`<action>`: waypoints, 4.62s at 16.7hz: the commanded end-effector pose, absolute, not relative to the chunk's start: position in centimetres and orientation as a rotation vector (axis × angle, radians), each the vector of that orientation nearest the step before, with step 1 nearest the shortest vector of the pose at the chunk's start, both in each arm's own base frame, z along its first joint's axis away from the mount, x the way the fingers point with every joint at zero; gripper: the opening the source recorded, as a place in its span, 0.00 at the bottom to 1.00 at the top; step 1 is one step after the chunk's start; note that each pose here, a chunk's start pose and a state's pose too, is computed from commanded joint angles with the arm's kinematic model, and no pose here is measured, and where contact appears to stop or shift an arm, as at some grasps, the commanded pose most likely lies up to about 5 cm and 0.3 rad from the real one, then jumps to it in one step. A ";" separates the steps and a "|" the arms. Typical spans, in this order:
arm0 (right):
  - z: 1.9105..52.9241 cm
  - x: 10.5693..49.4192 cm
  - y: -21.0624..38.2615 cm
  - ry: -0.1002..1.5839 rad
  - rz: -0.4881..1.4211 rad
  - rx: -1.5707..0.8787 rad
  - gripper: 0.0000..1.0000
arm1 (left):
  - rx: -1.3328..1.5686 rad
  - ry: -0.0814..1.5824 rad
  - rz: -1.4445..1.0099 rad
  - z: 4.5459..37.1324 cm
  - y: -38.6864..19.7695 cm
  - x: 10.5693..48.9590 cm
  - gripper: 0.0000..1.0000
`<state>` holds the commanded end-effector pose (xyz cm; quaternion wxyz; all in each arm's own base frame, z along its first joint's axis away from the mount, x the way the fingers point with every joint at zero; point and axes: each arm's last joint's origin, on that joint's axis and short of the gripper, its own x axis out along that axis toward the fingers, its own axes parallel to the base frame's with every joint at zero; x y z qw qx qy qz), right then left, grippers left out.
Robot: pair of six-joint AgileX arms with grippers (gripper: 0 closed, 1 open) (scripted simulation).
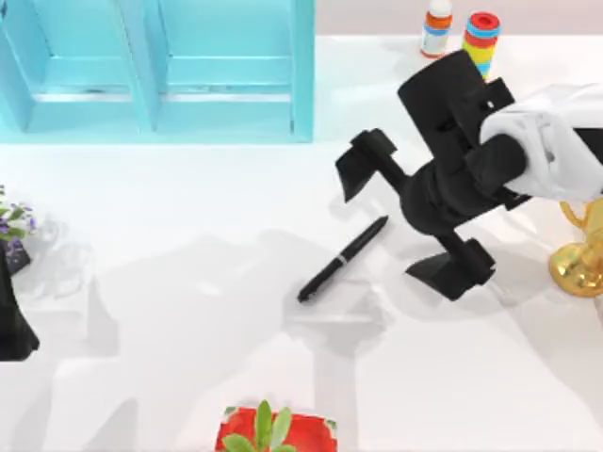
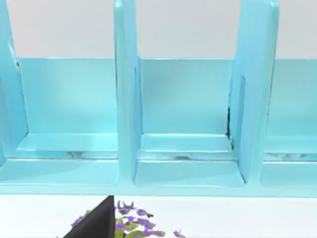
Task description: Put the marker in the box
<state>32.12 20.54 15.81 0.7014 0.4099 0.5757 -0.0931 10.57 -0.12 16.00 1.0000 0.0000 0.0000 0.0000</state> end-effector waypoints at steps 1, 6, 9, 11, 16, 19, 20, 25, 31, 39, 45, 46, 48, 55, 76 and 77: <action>15.2 32.4 20.9 1.283 -0.205 0.912 1.00 | 0.000 0.000 0.000 16.0 -0.1 10.6 1.00; 10.1 34.3 23.0 1.286 -0.208 0.909 1.00 | 0.000 0.000 0.000 16.0 -0.1 10.6 1.00; 7.6 35.0 23.8 1.285 -0.207 0.910 1.00 | 0.000 0.000 0.000 16.0 -0.1 10.6 1.00; 7.3 35.0 23.9 1.285 -0.206 0.910 1.00 | 0.000 0.000 0.000 16.0 -0.1 10.6 1.00; 7.3 35.0 23.9 1.285 -0.206 0.910 0.77 | 0.000 0.000 0.000 16.0 -0.1 10.6 1.00; 7.3 35.0 23.9 1.285 -0.206 0.910 0.55 | 0.000 0.000 0.000 16.0 -0.1 10.6 1.00; 7.3 35.0 23.9 1.285 -0.206 0.910 0.47 | 0.000 0.000 0.000 16.0 -0.1 10.6 1.00; 7.3 35.0 23.9 1.285 -0.206 0.910 0.10 | 0.000 0.000 0.000 16.0 -0.1 10.6 1.00; 7.3 35.0 23.9 1.285 -0.206 0.910 0.00 | 0.000 0.000 0.000 16.0 -0.1 10.6 1.00; 12.2 34.9 23.5 1.279 -0.203 0.880 0.00 | 0.000 0.000 0.000 16.0 -0.1 10.6 1.00; 19.0 34.9 23.3 1.281 -0.210 0.880 0.00 | 0.000 0.000 0.000 16.0 -0.1 10.6 1.00; 19.8 34.8 23.3 1.281 -0.206 0.884 0.00 | 0.000 0.000 0.000 16.0 -0.1 10.6 1.00; 20.3 34.7 23.2 1.280 -0.201 0.888 0.00 | 0.000 0.000 0.000 16.0 -0.1 10.6 1.00; 23.4 35.4 21.3 1.208 -0.178 0.964 0.00 | 0.000 0.000 0.000 16.0 -0.1 10.6 1.00; 22.2 22.1 -21.6 0.853 -0.875 1.395 0.00 | 0.000 0.000 0.000 16.0 -0.1 10.6 1.00; 22.2 22.1 -21.6 0.853 -0.875 1.395 0.00 | 0.000 0.000 0.000 16.0 -0.1 10.6 1.00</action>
